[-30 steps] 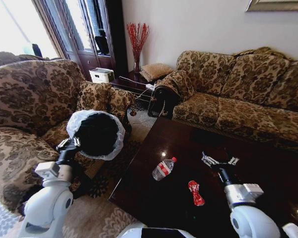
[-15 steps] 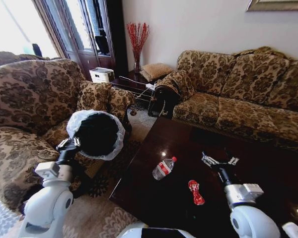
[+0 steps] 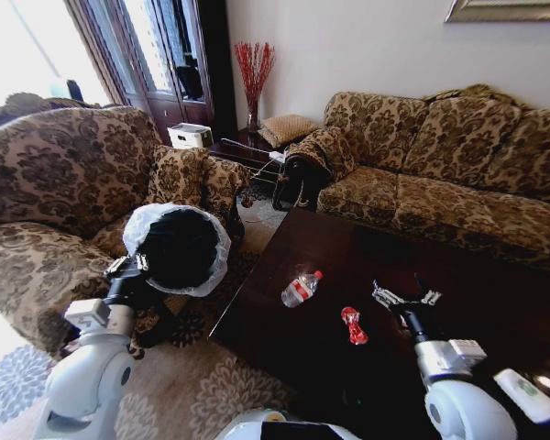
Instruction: Move to the front of the table and place the trash on the table into the trash bin.
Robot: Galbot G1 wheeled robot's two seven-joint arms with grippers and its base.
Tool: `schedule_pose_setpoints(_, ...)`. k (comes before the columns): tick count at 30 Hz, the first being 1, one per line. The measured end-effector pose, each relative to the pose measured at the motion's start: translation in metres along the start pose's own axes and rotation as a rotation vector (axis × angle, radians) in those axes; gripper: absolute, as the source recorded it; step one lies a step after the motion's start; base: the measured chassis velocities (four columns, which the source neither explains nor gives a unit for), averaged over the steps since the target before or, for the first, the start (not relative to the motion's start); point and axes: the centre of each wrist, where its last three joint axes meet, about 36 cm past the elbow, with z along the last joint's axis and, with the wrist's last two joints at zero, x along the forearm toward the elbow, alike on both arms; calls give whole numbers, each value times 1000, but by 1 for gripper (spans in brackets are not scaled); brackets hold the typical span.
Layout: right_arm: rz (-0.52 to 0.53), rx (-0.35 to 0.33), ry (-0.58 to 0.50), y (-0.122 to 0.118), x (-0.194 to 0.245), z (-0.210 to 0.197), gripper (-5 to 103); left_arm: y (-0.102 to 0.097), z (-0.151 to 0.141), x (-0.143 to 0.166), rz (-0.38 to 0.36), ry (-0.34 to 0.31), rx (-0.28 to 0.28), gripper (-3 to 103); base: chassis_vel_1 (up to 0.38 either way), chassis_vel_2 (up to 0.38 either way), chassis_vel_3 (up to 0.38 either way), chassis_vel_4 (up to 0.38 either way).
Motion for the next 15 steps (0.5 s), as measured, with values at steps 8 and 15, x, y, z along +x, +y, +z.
schedule_pose_setpoints(8,0,0,-1,0,0,0,100,0,0,0,0,0,0,3,15,-12,-26,11)
schedule_pose_setpoints(15,0,0,-1,0,0,0,100,0,0,0,0,0,0,3,-41,19,19,-19)
